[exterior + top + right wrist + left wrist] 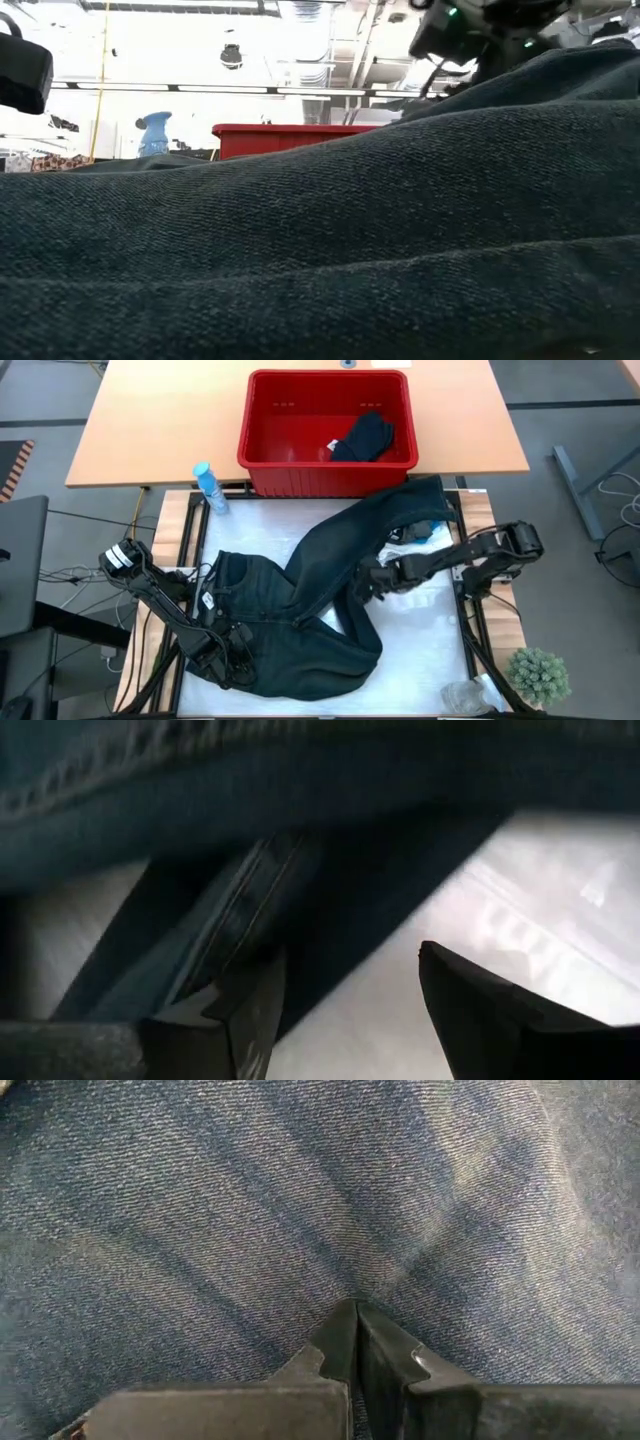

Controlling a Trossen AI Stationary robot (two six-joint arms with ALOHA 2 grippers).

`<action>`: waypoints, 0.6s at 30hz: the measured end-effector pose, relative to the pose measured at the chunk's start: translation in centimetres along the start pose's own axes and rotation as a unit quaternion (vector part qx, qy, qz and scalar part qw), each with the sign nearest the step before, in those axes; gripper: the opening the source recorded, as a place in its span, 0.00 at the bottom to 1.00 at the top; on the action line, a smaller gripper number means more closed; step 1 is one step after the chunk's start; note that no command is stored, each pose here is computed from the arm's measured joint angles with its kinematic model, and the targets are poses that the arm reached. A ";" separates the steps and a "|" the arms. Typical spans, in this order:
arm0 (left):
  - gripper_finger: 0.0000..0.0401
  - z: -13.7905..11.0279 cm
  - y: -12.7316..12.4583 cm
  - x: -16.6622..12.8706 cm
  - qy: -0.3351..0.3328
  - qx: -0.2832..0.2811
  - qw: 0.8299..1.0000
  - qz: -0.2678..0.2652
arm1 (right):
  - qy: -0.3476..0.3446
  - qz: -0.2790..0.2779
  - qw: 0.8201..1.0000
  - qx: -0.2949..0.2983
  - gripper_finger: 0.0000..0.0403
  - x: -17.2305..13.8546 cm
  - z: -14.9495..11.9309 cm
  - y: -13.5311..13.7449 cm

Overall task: Fold laundry
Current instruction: Fold the blue pants

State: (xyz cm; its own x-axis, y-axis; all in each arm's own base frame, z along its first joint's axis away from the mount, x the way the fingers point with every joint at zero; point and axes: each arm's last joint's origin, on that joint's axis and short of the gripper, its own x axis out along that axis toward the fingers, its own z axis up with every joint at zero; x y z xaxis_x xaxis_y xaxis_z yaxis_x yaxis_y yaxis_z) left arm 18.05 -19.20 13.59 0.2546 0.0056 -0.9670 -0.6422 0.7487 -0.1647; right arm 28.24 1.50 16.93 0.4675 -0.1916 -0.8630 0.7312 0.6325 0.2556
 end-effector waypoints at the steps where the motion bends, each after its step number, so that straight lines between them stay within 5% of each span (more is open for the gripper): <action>1: 0.00 0.0 0.0 0.0 -0.001 -0.003 1.000 0.000 | -0.005 0.007 1.000 -0.001 0.63 0.1 0.6 -0.2; 8: 0.00 0.0 0.0 0.0 -0.006 -0.014 1.000 0.000 | 0.062 0.062 0.996 -0.001 0.63 -0.1 2.2 -1.6; 18: 0.00 0.1 0.0 0.0 -0.021 -0.019 1.000 -0.001 | 0.001 0.114 0.993 0.000 0.63 -4.7 2.1 -0.8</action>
State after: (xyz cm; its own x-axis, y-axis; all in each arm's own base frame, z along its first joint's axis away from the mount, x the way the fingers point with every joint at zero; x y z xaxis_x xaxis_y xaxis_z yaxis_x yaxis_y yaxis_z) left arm 18.15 -19.15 13.59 0.2853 0.0318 -0.9579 -0.6679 0.7234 -0.1749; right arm 26.53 0.31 21.75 0.6199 -0.0410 -0.7836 0.6061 0.6592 0.4451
